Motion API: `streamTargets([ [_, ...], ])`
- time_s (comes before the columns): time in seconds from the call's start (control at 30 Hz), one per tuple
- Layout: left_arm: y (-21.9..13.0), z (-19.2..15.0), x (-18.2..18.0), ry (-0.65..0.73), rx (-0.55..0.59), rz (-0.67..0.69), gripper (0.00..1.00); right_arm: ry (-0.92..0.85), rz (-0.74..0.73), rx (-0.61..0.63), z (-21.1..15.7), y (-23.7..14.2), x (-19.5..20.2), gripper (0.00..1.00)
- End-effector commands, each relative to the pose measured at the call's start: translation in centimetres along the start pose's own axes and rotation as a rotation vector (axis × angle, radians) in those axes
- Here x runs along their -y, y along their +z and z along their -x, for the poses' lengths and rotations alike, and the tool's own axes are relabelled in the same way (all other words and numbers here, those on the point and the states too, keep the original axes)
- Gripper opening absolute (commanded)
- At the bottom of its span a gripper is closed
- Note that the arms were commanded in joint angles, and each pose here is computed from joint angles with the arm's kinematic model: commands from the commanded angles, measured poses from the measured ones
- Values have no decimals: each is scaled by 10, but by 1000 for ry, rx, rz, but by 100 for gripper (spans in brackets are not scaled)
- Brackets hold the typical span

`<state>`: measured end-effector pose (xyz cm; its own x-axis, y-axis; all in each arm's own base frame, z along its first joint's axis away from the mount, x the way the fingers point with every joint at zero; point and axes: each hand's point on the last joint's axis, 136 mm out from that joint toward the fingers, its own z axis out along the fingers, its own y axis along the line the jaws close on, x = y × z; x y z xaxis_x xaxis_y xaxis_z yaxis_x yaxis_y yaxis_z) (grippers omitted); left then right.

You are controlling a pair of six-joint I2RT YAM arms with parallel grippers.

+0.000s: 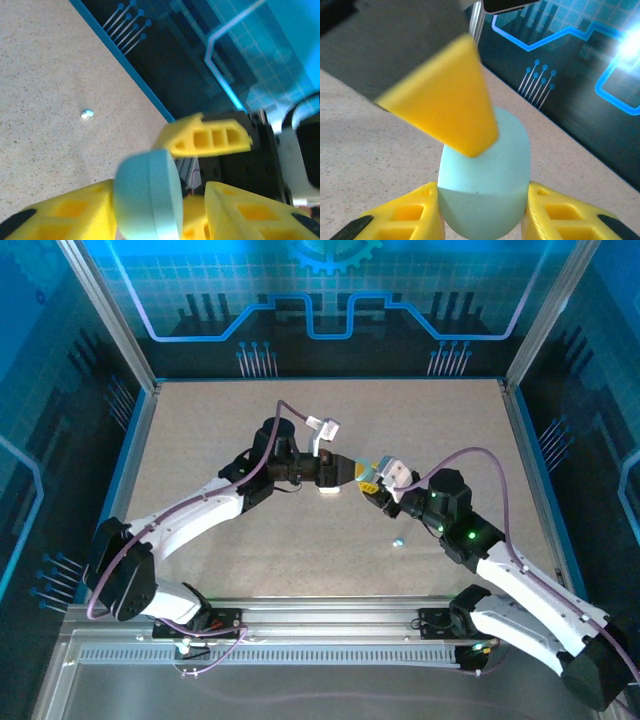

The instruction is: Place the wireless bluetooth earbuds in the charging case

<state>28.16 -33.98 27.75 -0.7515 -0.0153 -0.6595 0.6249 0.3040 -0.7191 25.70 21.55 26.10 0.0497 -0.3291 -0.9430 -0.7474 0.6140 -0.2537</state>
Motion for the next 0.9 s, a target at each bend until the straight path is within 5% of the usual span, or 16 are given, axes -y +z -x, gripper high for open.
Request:
streamTargets([
  [0.0, -12, -1, 32, 201, 9, -110, 55, 72, 154, 43, 22, -7, -14, 36],
  [0.3, -30, -27, 50, 670, -8, -207, 61, 137, 448, 14, 35, -17, -44, 36],
  [0.87, -39, -35, 47, 836, -96, -170, 49, 126, 577, -16, 46, -19, -52, 36],
])
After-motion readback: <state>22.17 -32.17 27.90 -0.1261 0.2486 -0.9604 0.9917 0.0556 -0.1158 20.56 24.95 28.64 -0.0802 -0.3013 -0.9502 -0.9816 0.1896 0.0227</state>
